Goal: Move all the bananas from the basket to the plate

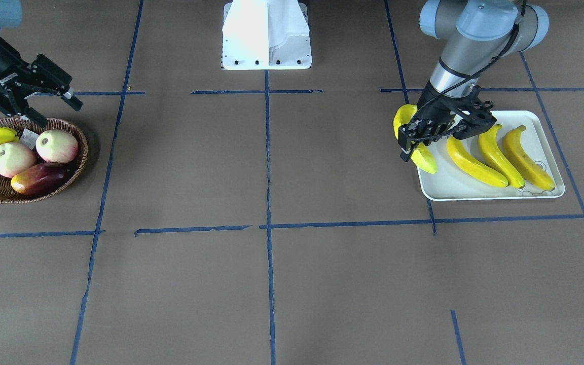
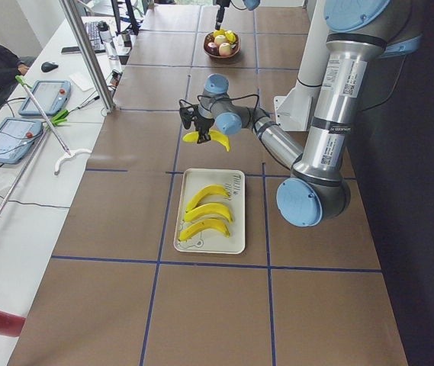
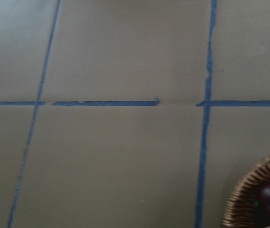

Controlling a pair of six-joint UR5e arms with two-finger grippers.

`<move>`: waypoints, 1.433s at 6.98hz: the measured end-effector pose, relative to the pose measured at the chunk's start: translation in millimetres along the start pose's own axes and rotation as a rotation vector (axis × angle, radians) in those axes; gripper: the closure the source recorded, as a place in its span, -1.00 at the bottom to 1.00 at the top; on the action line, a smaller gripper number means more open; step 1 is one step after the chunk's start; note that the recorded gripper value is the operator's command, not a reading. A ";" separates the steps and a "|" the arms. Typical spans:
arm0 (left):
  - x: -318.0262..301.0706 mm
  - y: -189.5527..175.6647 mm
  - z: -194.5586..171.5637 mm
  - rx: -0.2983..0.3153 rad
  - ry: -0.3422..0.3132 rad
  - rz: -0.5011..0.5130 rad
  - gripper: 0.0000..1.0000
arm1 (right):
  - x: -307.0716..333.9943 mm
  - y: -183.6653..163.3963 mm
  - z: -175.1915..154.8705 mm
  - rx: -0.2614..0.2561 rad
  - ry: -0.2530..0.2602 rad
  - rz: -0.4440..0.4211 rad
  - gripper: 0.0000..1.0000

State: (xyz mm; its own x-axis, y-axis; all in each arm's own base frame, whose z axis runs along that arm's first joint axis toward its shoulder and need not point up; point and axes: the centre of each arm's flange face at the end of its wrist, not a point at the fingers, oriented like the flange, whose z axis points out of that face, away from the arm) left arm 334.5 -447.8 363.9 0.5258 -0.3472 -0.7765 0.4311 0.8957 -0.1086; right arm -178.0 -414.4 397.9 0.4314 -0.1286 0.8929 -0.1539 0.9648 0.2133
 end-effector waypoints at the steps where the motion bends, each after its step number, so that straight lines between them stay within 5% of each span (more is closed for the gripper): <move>1: -28.5 -1.2 11.1 0.009 -0.058 0.040 1.00 | 21.1 -9.8 -3.1 -0.029 0.083 -0.053 -1.00; 2: -48.4 -4.6 25.6 0.017 -0.107 0.065 0.82 | 41.1 -19.7 -9.6 -0.056 0.144 -0.080 -1.00; 3: -60.9 -8.3 41.3 0.021 -0.145 0.076 -0.42 | 59.4 -28.6 -20.2 -0.075 0.177 -0.076 -1.00; 4: -68.0 -11.2 54.7 0.020 -0.172 0.078 -0.99 | 76.0 -35.5 -29.5 -0.084 0.189 -0.053 -1.00; 7: -75.3 -19.4 64.7 0.030 -0.195 0.071 -1.00 | 105.5 -57.1 -42.5 -0.111 0.238 0.025 -1.00; 10: -83.9 -59.0 36.9 0.072 -0.190 0.188 -1.00 | 137.1 -82.6 -62.7 -0.175 0.298 -0.034 -1.00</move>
State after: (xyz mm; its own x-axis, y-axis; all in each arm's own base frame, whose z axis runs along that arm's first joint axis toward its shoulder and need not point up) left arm 292.0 -481.8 458.4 0.7265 -0.2291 -0.6479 0.3608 0.9295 0.0760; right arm -50.4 -497.3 477.8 0.6782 -0.1138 0.7260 0.0085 0.9891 0.1471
